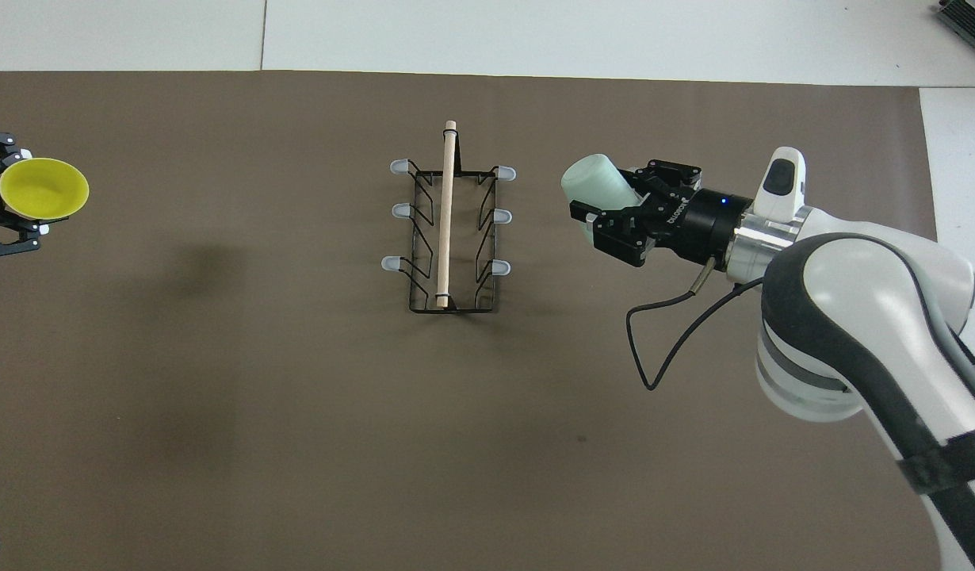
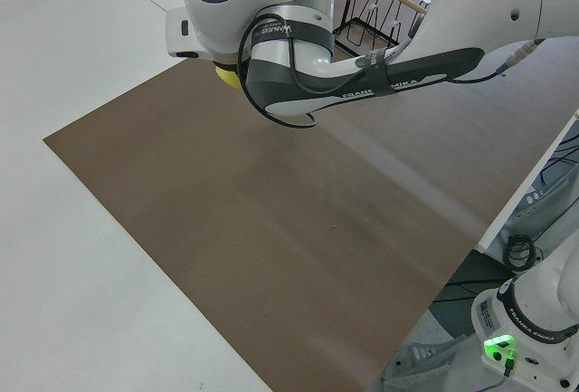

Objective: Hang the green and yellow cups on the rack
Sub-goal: 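Lift the green cup toward the rack while the left gripper lifts yellow, then hang the green cup on a peg while the left gripper hangs yellow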

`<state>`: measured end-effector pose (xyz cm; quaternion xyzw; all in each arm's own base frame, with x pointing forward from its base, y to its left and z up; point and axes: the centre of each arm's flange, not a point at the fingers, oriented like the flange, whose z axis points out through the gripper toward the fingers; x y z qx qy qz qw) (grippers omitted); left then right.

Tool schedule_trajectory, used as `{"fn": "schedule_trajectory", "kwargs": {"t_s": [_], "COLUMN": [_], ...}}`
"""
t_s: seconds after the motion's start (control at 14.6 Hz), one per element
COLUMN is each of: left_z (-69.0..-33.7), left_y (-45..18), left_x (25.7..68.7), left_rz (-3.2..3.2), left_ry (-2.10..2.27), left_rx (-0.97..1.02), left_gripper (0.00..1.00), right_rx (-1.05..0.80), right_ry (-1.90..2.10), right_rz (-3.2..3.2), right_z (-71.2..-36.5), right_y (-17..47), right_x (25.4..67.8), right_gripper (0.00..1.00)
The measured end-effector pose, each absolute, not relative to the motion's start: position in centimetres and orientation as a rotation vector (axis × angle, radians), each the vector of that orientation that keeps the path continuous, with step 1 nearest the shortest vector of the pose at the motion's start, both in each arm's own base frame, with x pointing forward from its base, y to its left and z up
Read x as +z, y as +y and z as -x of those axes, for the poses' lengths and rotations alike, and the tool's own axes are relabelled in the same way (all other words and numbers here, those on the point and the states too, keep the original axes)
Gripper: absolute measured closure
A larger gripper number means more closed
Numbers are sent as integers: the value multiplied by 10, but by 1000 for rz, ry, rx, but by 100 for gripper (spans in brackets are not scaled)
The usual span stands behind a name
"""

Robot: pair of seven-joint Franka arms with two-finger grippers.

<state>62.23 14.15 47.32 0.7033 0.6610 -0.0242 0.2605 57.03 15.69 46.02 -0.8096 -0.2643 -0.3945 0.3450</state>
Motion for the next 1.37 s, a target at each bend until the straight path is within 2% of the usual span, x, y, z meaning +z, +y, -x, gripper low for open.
{"fn": "schedule_trajectory", "kwargs": {"t_s": [0.41, 0.82, 1.17, 1.37], "left_z": [-618, -610, -599, -594], "left_y": [70, -12, -85, -113], "left_x": [517, 549, 561, 563], "left_rz": [-2103, -2250, -2471, -2663], "left_ry": [1801, 1742, 1528, 1404], "left_rx": [26, 127, 231, 407], "left_gripper": [34, 34, 34, 34], "right_rx": [-1186, -1287, -1397, -1458], "right_ry": [-474, -335, -356, -422], "right_rz": [1958, 1882, 1781, 1738], "right_z": [-528, -496, -498, -505], "right_y": [202, 237, 249, 251], "right_x": [447, 414, 394, 378], "right_gripper": [31, 31, 31, 31]}}
